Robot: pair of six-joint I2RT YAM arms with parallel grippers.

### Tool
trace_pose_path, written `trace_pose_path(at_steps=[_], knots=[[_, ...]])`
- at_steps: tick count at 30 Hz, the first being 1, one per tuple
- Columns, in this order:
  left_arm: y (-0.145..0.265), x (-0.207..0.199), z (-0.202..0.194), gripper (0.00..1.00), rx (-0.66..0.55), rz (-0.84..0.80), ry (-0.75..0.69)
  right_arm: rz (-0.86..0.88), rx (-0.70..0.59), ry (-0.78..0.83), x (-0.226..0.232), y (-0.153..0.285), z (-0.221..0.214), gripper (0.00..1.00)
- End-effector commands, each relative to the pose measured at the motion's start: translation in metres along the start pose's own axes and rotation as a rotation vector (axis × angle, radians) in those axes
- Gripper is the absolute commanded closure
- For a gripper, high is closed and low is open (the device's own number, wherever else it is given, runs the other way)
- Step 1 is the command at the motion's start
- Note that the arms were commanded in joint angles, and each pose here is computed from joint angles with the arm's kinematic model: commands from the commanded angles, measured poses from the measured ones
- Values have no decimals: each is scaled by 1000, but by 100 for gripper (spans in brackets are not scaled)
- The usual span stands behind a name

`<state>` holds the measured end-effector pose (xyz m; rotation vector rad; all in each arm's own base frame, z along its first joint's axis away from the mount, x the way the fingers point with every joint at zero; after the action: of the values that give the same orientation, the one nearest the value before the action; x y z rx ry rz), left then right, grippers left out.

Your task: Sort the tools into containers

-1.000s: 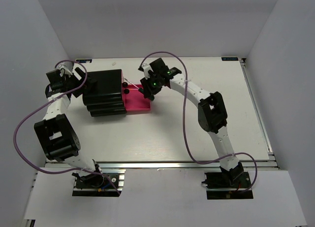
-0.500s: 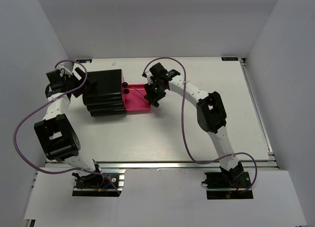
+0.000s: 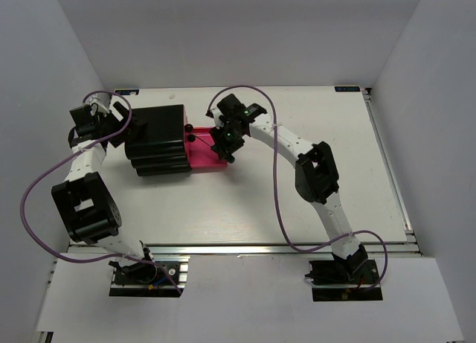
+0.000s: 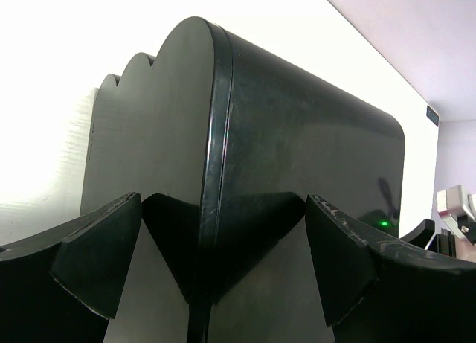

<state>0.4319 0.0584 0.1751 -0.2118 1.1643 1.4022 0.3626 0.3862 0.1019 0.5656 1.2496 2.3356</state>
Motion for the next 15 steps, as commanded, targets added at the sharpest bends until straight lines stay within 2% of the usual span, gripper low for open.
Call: trace_pose_path(at_steps=[1,15], knots=[[0,50,-78,3,247,185,99,12,-45,-1,5,9,17,100],[3,51,-81,3,254,188,91,-21,-30,-26,-1,-16,15,100]])
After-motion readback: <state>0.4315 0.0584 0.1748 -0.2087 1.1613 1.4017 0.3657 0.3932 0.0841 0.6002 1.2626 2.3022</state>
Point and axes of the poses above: each gripper's point midway between its finger pads, its own y axis back along the fingers, its own x axis along the line the jaws close on, z = x × y, the point moved 1 cm from there along y, back along the fingers, and after that the axes turned 11 degrees about y, right-handed, at the moved point
